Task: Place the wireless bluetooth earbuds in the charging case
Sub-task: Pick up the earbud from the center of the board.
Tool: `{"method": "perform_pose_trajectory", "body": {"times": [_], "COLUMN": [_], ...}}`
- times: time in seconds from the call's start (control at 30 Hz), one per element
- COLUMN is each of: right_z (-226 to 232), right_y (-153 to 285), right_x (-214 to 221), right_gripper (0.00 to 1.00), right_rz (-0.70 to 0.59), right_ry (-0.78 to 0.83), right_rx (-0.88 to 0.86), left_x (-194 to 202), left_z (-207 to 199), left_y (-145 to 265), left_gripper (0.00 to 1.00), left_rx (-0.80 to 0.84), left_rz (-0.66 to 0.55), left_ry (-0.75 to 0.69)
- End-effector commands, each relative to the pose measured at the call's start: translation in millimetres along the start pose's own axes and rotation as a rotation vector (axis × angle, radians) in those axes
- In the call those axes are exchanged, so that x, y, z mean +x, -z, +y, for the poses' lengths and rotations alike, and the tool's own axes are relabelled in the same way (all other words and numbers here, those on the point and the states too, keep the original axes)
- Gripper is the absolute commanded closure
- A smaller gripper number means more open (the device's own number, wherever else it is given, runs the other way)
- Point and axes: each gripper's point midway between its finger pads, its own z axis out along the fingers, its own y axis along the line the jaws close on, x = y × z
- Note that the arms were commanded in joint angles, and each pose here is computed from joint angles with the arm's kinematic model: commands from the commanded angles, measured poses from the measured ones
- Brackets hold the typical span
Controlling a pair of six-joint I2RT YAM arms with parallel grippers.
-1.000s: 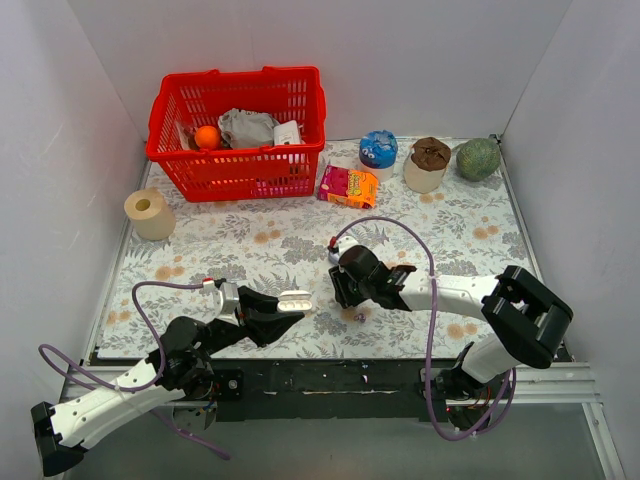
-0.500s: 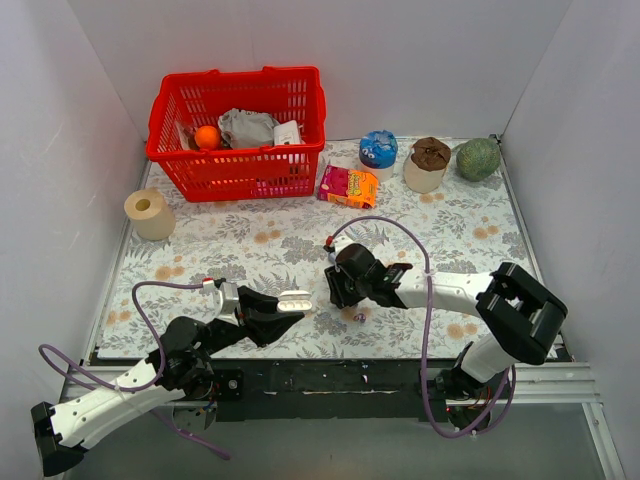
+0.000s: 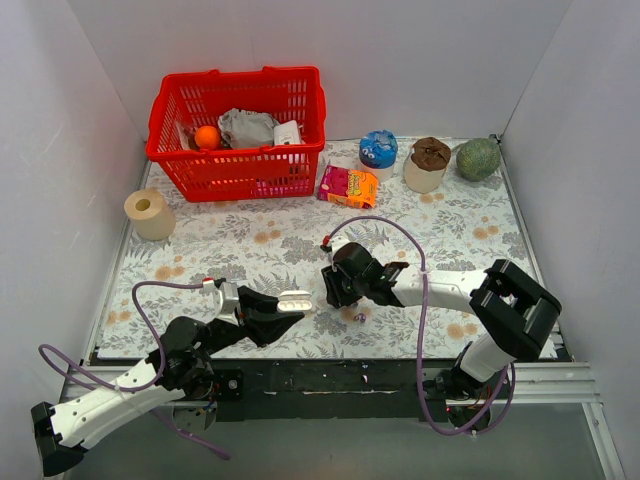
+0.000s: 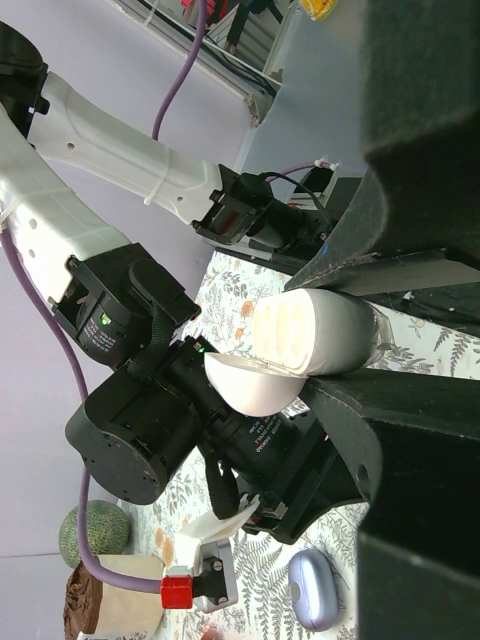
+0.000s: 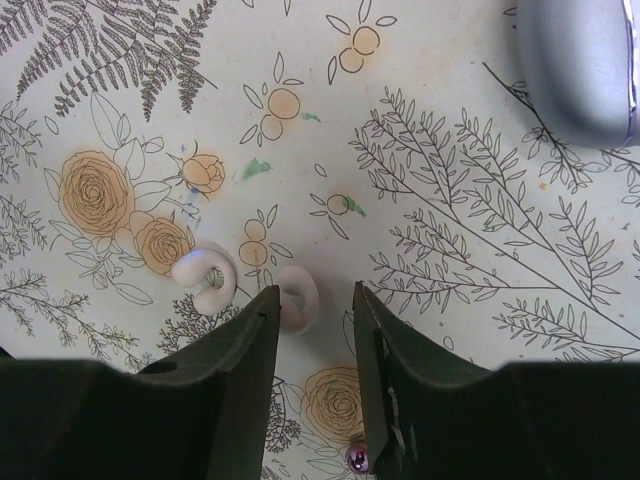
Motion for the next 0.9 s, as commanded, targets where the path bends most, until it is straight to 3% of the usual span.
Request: {"method": "perform_pose_trajectory", "body": {"times": [0.0, 0.13, 0.6, 0.87], "right_z": [3, 5, 9, 8], "right_y": [-3, -4, -8, 5], "right_x": [3, 4, 15, 1], "right_gripper": [0.58, 0.63, 0.67, 0.97], "right_rz": [0.026, 0.03, 0.072, 0.001], "right_ry": [-0.007, -0.012, -0.036, -0.032], "right_rx": [-0.011, -0.024, -0.057, -0.04], "left_x": [-10, -10, -10, -10], "left_z": [-3, -3, -4, -4], "left_y": [-1, -1, -1, -1], "left_gripper": [1.0, 1.0, 1.0, 1.0], "left_rx": [0.007, 0.009, 0.009, 0.012], "left_rz": [-0.022, -0.021, -0.024, -0.023], "left_ry": [-0.004, -0.004, 0.0, 0.0]}}
